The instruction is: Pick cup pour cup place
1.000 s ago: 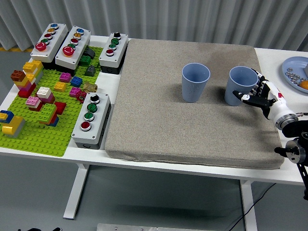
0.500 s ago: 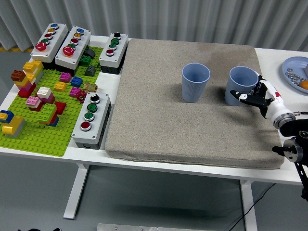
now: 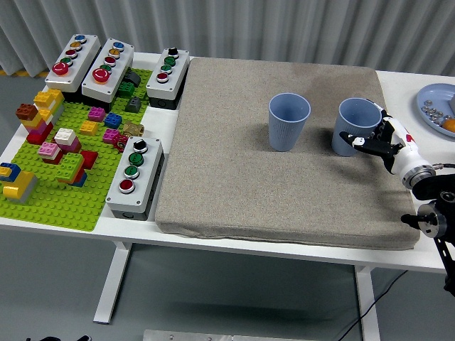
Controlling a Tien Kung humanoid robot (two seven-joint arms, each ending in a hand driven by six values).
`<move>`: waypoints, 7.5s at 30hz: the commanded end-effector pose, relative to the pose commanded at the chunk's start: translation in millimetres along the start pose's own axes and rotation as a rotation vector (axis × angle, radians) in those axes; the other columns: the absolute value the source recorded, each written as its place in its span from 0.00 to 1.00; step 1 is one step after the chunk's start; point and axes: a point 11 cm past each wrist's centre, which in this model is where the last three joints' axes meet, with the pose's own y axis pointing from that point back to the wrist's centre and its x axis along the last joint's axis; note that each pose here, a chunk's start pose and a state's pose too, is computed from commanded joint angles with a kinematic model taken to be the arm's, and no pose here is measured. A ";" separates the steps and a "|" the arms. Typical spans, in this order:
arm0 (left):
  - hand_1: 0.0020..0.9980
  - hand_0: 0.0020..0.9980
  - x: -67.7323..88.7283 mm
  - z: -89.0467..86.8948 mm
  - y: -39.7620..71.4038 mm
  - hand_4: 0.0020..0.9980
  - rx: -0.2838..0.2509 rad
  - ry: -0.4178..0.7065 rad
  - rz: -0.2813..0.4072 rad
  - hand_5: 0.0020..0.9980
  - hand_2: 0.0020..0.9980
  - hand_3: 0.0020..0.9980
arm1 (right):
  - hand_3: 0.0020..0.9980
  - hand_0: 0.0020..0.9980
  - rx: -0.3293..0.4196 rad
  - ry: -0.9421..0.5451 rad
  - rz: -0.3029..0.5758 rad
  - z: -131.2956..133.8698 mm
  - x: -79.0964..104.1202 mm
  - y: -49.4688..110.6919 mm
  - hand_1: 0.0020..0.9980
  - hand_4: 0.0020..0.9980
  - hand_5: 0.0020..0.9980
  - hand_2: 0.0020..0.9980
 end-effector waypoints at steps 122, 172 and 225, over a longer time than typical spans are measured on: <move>0.75 0.77 -0.2 5.6 0.9 0.50 -0.010 -0.013 -0.003 0.97 0.81 0.65 | 0.67 0.80 -0.019 -0.062 0.014 13.2 -11.8 -11.4 0.66 0.69 0.00 0.56; 0.75 0.77 6.0 4.6 1.6 0.50 -0.008 -0.007 0.008 0.97 0.81 0.65 | 0.68 0.82 0.242 0.592 0.020 -73.4 -48.9 -25.4 0.68 0.70 0.00 0.58; 0.75 0.77 8.8 6.3 2.3 0.50 -0.011 -0.008 0.014 0.97 0.81 0.65 | 0.68 0.83 0.400 0.995 0.027 -93.6 -69.1 -28.7 0.69 0.68 0.00 0.59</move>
